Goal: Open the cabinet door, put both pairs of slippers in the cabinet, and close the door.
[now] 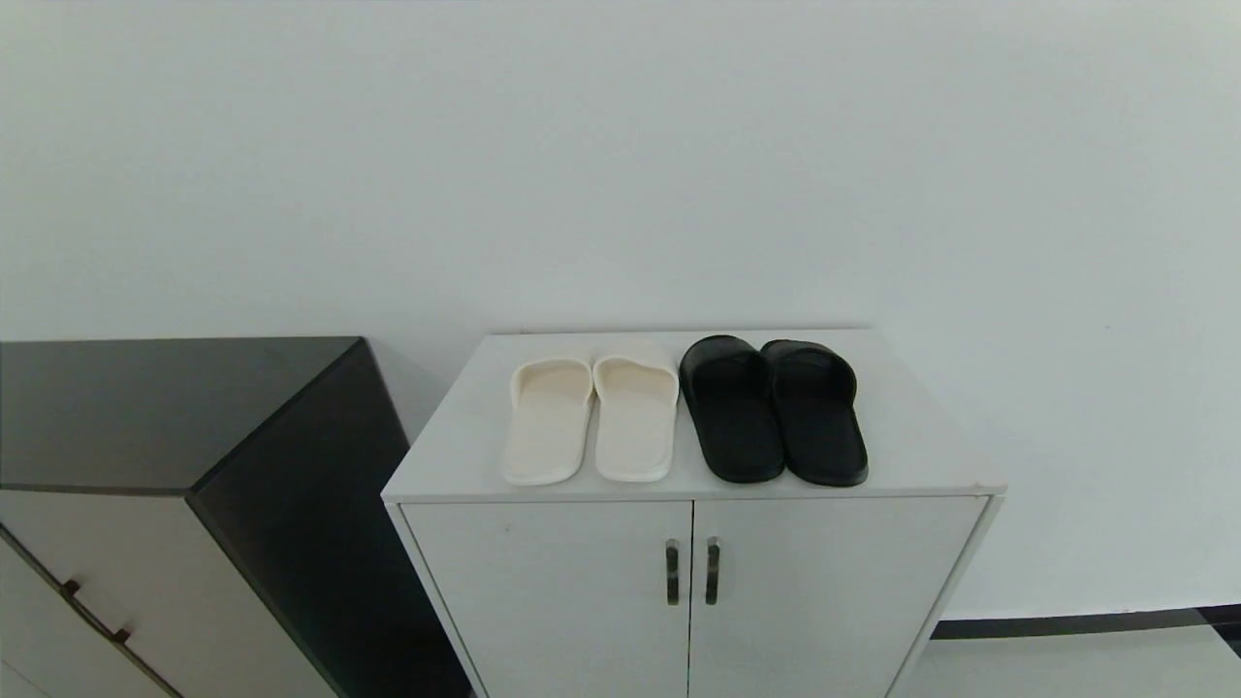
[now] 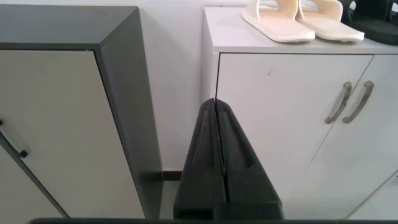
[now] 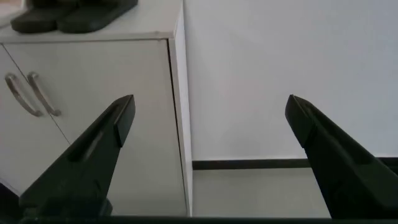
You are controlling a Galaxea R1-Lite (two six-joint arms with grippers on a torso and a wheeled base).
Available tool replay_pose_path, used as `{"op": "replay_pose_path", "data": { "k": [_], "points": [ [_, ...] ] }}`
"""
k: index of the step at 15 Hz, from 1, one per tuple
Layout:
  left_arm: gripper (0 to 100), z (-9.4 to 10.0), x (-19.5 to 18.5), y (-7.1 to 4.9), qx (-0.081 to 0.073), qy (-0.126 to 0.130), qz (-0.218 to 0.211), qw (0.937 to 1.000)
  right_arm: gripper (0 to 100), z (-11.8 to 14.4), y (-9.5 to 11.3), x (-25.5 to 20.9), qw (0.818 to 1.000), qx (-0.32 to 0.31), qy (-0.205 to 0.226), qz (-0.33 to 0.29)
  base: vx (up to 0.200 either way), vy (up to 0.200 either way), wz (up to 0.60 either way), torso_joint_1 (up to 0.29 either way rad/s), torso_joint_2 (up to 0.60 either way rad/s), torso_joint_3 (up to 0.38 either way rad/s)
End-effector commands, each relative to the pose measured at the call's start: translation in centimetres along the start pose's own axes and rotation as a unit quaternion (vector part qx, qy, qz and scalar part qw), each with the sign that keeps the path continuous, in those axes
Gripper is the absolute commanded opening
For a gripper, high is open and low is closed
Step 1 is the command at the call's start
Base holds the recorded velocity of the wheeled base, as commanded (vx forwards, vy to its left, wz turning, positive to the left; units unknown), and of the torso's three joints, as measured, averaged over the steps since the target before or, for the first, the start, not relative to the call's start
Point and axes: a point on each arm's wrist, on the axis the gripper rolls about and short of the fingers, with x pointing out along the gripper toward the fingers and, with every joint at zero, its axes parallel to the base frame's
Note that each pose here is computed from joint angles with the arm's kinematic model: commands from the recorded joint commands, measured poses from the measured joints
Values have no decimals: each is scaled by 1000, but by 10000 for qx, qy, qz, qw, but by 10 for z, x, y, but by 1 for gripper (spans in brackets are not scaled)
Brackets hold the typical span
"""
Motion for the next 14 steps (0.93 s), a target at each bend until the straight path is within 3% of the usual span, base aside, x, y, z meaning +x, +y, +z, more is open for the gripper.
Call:
{"op": "replay_pose_path", "data": {
  "k": [1,2,3,5,8,11,14],
  "points": [
    [0,0,0,0,12,-2,-8,10000,100,65,-2,-7,9967,511,-628,46,0,0,0,0,0,0],
    [0,0,0,0,12,-2,-23,10000,100,115,-4,-12,9902,1041,-896,238,0,0,0,0,0,0],
    [0,0,0,0,12,-2,-23,10000,100,129,-3,-4,9941,818,-509,496,0,0,0,0,0,0],
    [0,0,0,0,35,-2,-31,10000,100,118,3,32,9883,336,619,1349,0,0,0,0,0,0],
    [0,0,0,0,43,-2,-23,10000,100,119,10,86,9688,441,1406,1993,0,0,0,0,0,0],
    [0,0,0,0,112,-2,-23,9999,100,126,33,128,9560,566,1337,2549,0,0,0,0,0,0],
    [0,0,0,0,181,5,-31,9998,100,124,83,177,9578,887,1329,2387,0,0,0,0,0,0]
  ]
}}
